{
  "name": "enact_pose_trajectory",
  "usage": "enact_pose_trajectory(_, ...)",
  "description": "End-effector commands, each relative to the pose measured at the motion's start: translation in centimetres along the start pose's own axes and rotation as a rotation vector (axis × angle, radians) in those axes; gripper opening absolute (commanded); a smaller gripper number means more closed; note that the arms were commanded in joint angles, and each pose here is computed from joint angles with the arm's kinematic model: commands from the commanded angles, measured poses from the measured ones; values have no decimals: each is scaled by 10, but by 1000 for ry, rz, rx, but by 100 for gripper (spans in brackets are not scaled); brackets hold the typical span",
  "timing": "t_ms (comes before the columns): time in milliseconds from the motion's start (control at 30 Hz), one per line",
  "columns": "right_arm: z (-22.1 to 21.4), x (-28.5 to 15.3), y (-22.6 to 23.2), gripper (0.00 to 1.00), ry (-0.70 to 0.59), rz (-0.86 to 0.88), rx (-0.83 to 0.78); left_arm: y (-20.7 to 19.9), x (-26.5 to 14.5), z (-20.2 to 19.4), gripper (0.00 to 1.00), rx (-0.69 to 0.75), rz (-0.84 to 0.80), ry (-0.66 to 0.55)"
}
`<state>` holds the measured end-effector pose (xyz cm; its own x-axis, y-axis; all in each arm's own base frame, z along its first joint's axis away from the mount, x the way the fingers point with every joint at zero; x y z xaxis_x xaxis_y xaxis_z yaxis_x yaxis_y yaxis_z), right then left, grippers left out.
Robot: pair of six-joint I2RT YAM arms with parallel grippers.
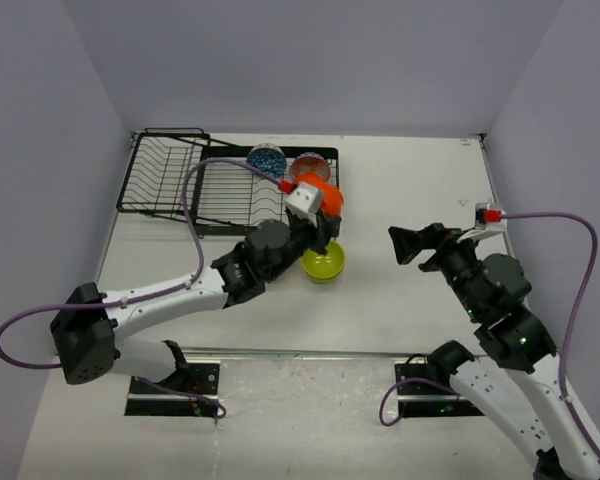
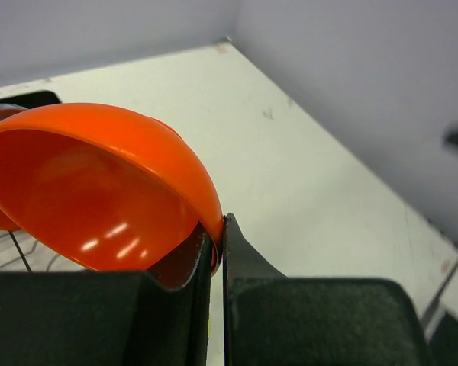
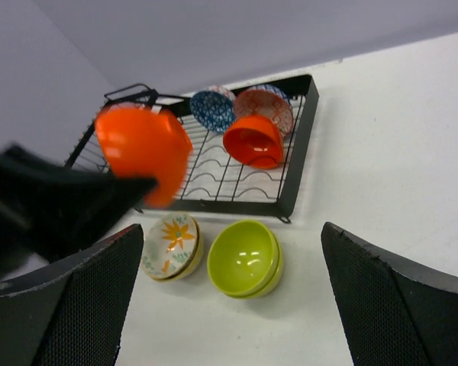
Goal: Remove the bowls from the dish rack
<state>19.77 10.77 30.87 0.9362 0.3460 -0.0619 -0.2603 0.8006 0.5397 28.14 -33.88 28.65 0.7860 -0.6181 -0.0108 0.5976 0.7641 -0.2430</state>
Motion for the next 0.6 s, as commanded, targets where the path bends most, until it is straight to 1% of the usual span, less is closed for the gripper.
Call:
enact_pose_trajectory(0, 51, -12, 20, 99, -46, -29, -32, -21, -40, -57, 0, 366, -64, 169)
enact_pose_trajectory(33, 43, 1, 20, 99, 38, -54, -85, -27, -53, -61, 0, 404, -81, 184)
enact_pose_trajectory(67, 52, -4, 40, 99, 87, 17, -108, -44, -65, -69, 0, 452, -140, 198)
enact_pose_trajectory(100, 33, -6, 36, 99, 225, -1, -149, -51, -73, -74, 0, 464, -171, 211)
enact_pose_trajectory(133, 30, 4, 41, 97, 308, -1, -196, -52, -85, -79, 0, 528, -201, 221)
enact_pose_trajectory(167, 15, 0, 33, 96, 408, -38, -209, -66, -97, -86, 0, 557, -261, 232)
enact_pose_trajectory(200, 11, 3, 32, 94, 445, -46, -216, -68, -108, -93, 0, 587, -296, 255)
enact_pose_trajectory(233, 5, -1, 35, 94, 478, -17, -215, -73, -114, -95, 0, 605, -332, 256)
enact_pose_trajectory(267, -1, -1, 39, 94, 531, 5, -217, -81, -123, -102, 0, 633, -398, 272)
enact_pose_trajectory(300, -14, -9, 40, 94, 620, 25, -222, -82, -128, -107, 0, 646, -427, 292)
enact_pose_trajectory(333, -21, -12, 43, 94, 665, 35, -241, -84, -130, -109, 0, 646, -446, 304)
enact_pose_trajectory(367, -28, -9, 43, 94, 704, 15, -258, -92, -135, -114, 0, 653, -514, 317)
enact_pose_trajectory(400, -34, -12, 35, 94, 740, -40, -292, -95, -138, -117, 0, 664, -555, 328)
enact_pose_trajectory(467, -48, -12, 39, 93, 803, -35, -327, -105, -142, -118, 0, 668, -618, 335)
enact_pose_trajectory(500, -53, -12, 38, 92, 826, -44, -329, -102, -146, -125, 0, 688, -631, 373)
enact_pose_trajectory(567, -61, -12, 37, 89, 861, -50, -339, -105, -147, -126, 0, 702, -653, 374)
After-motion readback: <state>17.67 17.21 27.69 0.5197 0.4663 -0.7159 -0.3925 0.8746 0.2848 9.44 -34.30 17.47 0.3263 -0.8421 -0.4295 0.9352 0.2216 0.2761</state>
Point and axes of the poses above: each gripper's point midway between its finger pads, its own x axis out along the fingers, its own y axis along the line the jaws close on, z = x × y, the point moved 2 cm from there along -x, back along the fingers, and after that the axes turned 4 degrees about x, right-handed, at the moved point
